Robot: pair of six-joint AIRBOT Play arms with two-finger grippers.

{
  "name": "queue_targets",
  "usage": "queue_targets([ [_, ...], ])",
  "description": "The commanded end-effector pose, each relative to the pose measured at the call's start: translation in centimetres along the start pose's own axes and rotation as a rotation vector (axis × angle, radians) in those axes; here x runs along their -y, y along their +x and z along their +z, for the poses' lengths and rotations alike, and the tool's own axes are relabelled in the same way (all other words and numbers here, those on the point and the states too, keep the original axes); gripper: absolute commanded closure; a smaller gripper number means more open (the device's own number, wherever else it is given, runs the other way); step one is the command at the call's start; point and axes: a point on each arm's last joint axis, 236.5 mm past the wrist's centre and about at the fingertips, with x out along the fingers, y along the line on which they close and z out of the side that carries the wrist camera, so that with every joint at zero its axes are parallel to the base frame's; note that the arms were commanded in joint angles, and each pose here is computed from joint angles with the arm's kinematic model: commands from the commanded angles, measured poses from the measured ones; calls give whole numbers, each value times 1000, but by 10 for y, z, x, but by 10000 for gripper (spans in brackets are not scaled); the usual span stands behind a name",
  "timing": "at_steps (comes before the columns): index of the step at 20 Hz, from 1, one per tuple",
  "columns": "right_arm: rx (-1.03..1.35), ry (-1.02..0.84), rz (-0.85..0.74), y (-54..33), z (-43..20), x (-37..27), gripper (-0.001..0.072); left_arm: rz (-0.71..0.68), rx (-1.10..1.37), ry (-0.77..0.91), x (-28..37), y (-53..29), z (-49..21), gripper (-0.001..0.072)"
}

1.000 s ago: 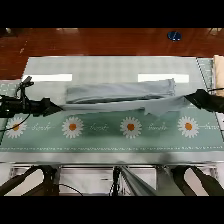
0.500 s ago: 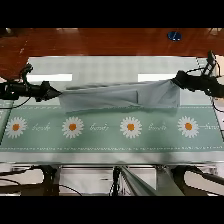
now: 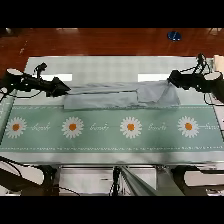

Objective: Fold the shirts.

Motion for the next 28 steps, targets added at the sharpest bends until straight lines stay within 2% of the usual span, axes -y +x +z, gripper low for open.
queue_targets([
  [1, 60, -23, 2, -22, 32, 0, 273, -14, 48, 21, 1, -34, 24, 288],
  [4, 30, -82, -116, -73, 56, 34, 219, -6, 172, 21, -6, -107, 43, 294],
  [5, -45, -80, -187, -87, 49, 58, 168, 6, 219, 22, -7, -129, 45, 312],
  [7, -207, -76, -258, -104, 18, 94, 138, 56, 273, 43, -6, -160, 43, 312],
  [11, -415, 33, -157, -96, -30, 111, 125, 98, 281, 108, 17, -176, 31, 312],
  [15, -403, 149, -3, -53, -33, 91, 125, 87, 242, 154, 37, -161, 26, 312],
  [21, -446, 211, 69, 12, -60, 68, 127, 68, 166, 227, 69, -126, 17, 312],
  [23, -462, 205, 84, 29, -71, 52, 161, 62, 145, 248, 78, -117, 14, 313],
  [24, -469, 190, 89, 34, -76, 45, 322, 60, 136, 257, 82, -113, 12, 312],
  [25, -453, 168, 93, 37, -73, 38, 554, 58, 128, 264, 85, -109, 11, 312],
  [26, -439, 157, 122, 35, -67, 28, 695, 56, 122, 271, 87, -106, 10, 315],
  [27, -419, 125, 173, 28, -56, 12, 695, 54, 115, 277, 90, -103, 9, 355],
  [28, -393, 83, 204, 15, -42, -3, 696, 52, 107, 282, 93, -100, 7, 452],
])
